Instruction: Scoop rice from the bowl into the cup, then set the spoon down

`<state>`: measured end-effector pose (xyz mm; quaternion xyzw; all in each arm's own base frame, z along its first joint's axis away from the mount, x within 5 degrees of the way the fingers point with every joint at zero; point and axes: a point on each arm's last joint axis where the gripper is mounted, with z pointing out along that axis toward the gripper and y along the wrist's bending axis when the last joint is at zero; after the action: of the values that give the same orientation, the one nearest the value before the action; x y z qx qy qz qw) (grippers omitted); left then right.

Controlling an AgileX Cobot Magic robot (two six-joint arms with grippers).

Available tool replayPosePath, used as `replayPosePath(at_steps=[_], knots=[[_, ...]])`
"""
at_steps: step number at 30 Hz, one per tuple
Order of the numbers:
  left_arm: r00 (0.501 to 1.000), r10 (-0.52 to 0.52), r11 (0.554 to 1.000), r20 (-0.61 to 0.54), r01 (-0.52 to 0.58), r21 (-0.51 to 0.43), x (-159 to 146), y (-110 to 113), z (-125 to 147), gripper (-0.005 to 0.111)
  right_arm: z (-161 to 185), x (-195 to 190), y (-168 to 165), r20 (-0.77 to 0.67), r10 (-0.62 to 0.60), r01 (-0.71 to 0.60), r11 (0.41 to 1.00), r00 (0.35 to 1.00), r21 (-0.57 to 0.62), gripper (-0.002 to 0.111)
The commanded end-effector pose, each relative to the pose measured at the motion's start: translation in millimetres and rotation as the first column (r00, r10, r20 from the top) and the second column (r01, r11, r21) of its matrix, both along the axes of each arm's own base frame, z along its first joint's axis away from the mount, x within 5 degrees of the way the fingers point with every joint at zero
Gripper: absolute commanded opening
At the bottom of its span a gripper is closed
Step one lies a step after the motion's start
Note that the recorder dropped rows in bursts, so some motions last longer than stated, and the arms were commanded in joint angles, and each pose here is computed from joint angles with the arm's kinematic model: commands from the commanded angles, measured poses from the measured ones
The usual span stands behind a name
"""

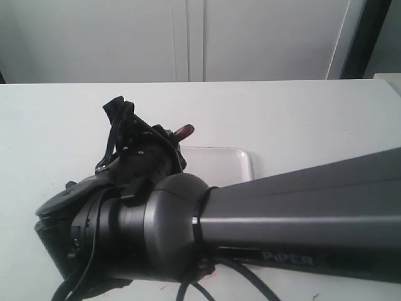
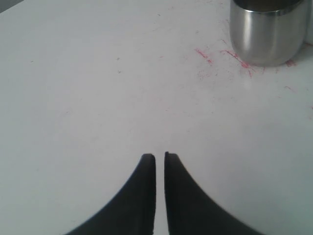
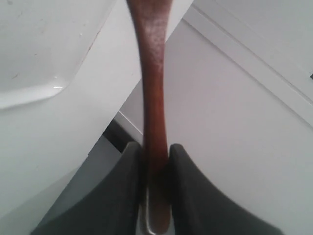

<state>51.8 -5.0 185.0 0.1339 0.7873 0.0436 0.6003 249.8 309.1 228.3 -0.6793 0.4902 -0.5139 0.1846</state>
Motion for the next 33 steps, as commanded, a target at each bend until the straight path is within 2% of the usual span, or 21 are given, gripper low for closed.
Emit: replayPosePath(at_steps=[1,3,6,10,12,13,15,16,17,19,22,25,28,33], knots=[[0.998,-0.006,1.000,-0.059,0.006,-0.006,-1,0,-7,0.014,-5,1,-10,0.019,0.003,-0.002,0.999,1.000,-0.052,0.000],[0.998,-0.006,1.000,-0.059,0.006,-0.006,-1,0,-7,0.014,-6,1,-11,0.056,0.021,-0.018,0.998,0.998,-0.066,0.000],[0.998,-0.006,1.000,-0.059,0.006,-0.006,-1,0,-7,0.014,-3,1,-12,0.084,-0.012,0.010,1.000,0.996,0.017,0.000],[0.998,-0.006,1.000,-0.059,0.006,-0.006,-1,0,-7,0.014,13,-4,-19,0.097,-0.110,0.086,0.971,0.989,0.221,0.000],[0.998,-0.006,1.000,-0.059,0.006,-0.006,-1,0,-7,0.014,23,-9,-26,0.060,-0.204,0.167,0.911,0.977,0.378,0.000],[0.998,-0.006,1.000,-0.059,0.006,-0.006,-1,0,-7,0.014,26,-11,-30,0.019,-0.269,0.229,0.853,0.963,0.469,0.000],[0.998,-0.006,1.000,-0.059,0.006,-0.006,-1,0,-7,0.014,29,-13,-43,-0.108,-0.434,0.395,0.652,0.894,0.647,0.000],[0.998,-0.006,1.000,-0.059,0.006,-0.006,-1,0,-7,0.014,28,-12,-51,-0.194,-0.503,0.483,0.544,0.842,0.686,0.000],[0.998,-0.006,1.000,-0.059,0.006,-0.006,-1,0,-7,0.014,26,-9,-58,-0.265,-0.555,0.554,0.453,0.789,0.698,0.000],[0.998,-0.006,1.000,-0.059,0.006,-0.006,-1,0,-7,0.014,19,-5,-73,-0.427,-0.639,0.693,0.237,0.639,0.681,0.000],[0.998,-0.006,1.000,-0.059,0.006,-0.006,-1,0,-7,0.014,10,2,-88,-0.582,-0.680,0.794,-0.002,0.445,0.608,0.000],[0.998,-0.006,1.000,-0.059,0.006,-0.006,-1,0,-7,0.014,6,4,-95,-0.673,-0.670,0.832,-0.148,0.313,0.535,0.000],[0.998,-0.006,1.000,-0.059,0.006,-0.006,-1,0,-7,0.014,3,5,-99,-0.722,-0.650,0.847,-0.224,0.238,0.482,0.000],[0.998,-0.006,1.000,-0.059,0.006,-0.006,-1,0,-7,0.014,3,16,-102,-0.787,-0.578,0.843,-0.298,0.214,0.448,0.000]])
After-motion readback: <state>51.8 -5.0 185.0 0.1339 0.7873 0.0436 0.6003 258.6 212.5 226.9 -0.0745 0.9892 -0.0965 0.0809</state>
